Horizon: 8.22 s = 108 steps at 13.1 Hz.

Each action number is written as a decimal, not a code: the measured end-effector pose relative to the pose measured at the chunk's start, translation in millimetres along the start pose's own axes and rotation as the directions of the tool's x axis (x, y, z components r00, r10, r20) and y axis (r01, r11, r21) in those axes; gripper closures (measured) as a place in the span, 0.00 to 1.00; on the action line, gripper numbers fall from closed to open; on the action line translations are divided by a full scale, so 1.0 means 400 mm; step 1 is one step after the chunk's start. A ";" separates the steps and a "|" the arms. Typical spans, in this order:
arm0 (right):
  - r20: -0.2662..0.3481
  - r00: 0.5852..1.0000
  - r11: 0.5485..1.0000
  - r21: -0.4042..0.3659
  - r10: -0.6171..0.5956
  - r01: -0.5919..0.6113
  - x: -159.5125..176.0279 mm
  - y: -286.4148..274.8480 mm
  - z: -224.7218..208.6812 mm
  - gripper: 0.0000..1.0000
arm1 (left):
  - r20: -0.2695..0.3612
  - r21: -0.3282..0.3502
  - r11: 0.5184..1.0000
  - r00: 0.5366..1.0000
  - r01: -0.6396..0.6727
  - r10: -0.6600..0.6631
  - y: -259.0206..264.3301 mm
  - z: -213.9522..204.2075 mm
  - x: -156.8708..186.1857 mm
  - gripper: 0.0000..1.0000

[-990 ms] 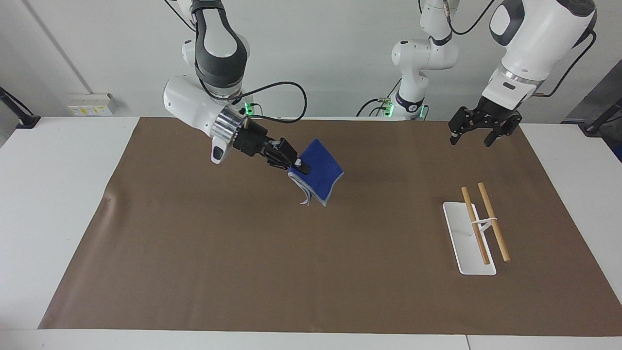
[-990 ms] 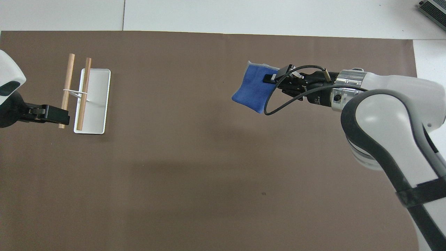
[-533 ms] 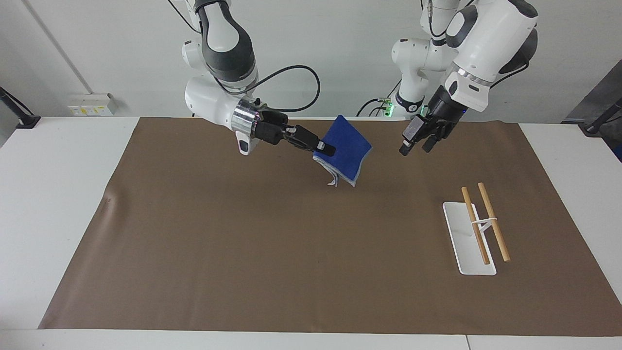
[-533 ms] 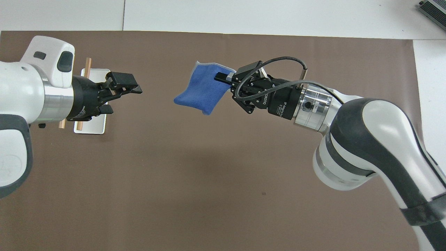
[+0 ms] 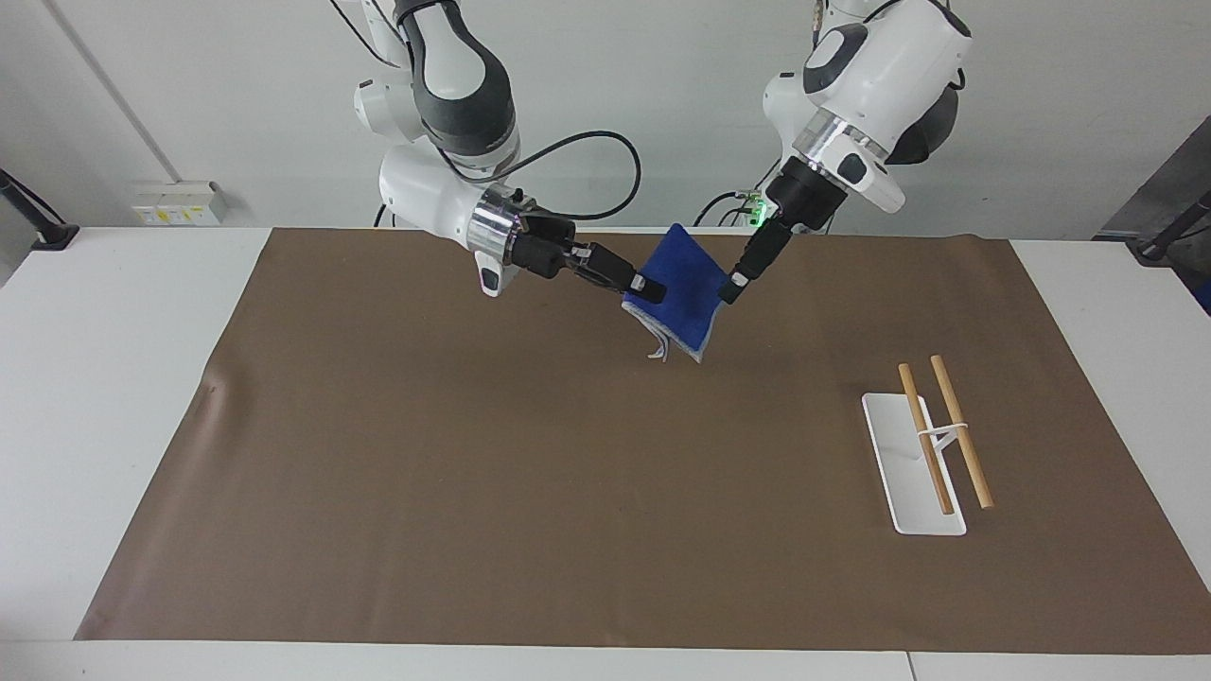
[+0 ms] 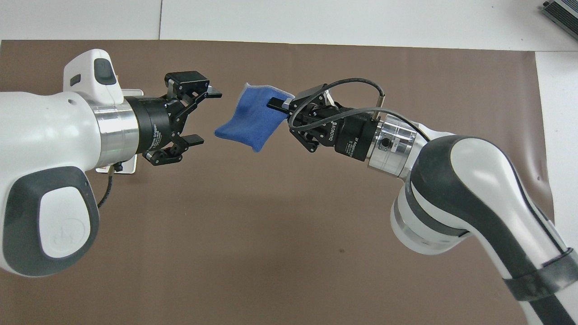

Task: Right arm passes towel to left arm to hang
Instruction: 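Close the left gripper on the towel held by the right gripper, then carry the towel toward the dowels while the right gripper releases, withdraws, then drape the towel over the wooden dowels with the left gripper, then open the left gripper and lift it away from the hung towel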

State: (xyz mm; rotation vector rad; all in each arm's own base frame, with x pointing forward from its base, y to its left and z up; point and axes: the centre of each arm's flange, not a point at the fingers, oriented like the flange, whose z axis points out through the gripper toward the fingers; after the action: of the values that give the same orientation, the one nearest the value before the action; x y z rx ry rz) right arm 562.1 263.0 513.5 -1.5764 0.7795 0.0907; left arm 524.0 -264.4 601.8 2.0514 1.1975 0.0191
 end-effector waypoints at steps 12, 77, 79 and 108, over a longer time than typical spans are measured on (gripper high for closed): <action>-0.010 1.000 1.000 0.000 0.001 -0.001 0.004 0.002 -0.003 0.96 | -0.010 -0.047 0.989 0.990 0.137 -0.138 -0.076 0.066 0.009 0.00; 0.244 0.834 0.065 -0.947 -0.494 0.315 0.102 -0.245 -0.741 0.00 | -0.541 -0.347 0.917 0.756 0.199 -0.369 -0.381 -0.240 0.824 0.00; 0.255 0.830 0.042 -0.948 -0.496 0.316 0.100 -0.245 -0.734 0.00 | -0.560 -0.232 0.972 0.813 0.034 -0.162 -0.341 -0.180 0.753 0.00; 0.249 0.831 0.041 -0.950 -0.498 0.310 0.105 -0.245 -0.744 0.00 | 0.367 0.609 0.210 0.506 -0.765 0.780 -0.055 -0.413 0.423 0.00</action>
State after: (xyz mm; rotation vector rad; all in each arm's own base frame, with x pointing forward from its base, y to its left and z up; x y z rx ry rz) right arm 532.4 -28.8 631.8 -3.1206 0.2284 0.0434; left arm 543.2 -32.7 650.2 3.1923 -0.0886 0.0614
